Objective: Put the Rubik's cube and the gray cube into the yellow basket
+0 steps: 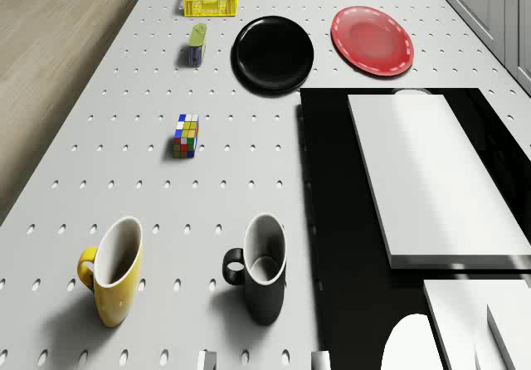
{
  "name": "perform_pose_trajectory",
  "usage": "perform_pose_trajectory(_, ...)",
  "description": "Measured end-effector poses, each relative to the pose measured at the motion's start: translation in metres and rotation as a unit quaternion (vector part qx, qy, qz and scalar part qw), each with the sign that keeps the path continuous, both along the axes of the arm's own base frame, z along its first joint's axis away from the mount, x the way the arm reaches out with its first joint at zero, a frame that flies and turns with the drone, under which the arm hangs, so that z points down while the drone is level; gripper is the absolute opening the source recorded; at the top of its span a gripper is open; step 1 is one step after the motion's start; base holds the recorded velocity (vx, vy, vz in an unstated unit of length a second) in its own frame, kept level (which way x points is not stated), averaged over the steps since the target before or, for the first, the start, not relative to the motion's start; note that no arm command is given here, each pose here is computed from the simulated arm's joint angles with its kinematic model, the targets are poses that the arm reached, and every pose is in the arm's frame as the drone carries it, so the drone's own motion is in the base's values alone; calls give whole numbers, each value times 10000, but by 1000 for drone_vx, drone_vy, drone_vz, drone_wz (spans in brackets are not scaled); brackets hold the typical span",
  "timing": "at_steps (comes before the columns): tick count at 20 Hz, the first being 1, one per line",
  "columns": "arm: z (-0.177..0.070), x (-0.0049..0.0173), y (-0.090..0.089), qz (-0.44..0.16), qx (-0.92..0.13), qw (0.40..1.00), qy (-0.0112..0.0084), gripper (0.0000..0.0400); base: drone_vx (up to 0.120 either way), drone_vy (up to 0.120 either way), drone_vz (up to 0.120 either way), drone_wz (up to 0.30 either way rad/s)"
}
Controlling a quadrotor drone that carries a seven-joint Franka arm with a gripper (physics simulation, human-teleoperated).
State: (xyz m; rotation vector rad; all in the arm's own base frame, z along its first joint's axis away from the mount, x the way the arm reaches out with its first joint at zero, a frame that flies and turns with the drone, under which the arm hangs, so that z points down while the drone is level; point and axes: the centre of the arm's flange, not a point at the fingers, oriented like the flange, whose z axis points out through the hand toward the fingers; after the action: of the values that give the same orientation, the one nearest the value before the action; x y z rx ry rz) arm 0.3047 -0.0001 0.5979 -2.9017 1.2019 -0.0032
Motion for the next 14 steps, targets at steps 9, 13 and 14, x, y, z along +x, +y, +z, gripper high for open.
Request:
perform_pose_trajectory(9,613,-25,0,0,0,10000,-35,400,0,31,0,0)
perform_pose_trajectory(13,781,-12,0,0,0,10000,-51,400,120,120,0,0)
perform_pose_trajectory(14,810,-10,0,0,0,10000,-55,400,120,120,0,0)
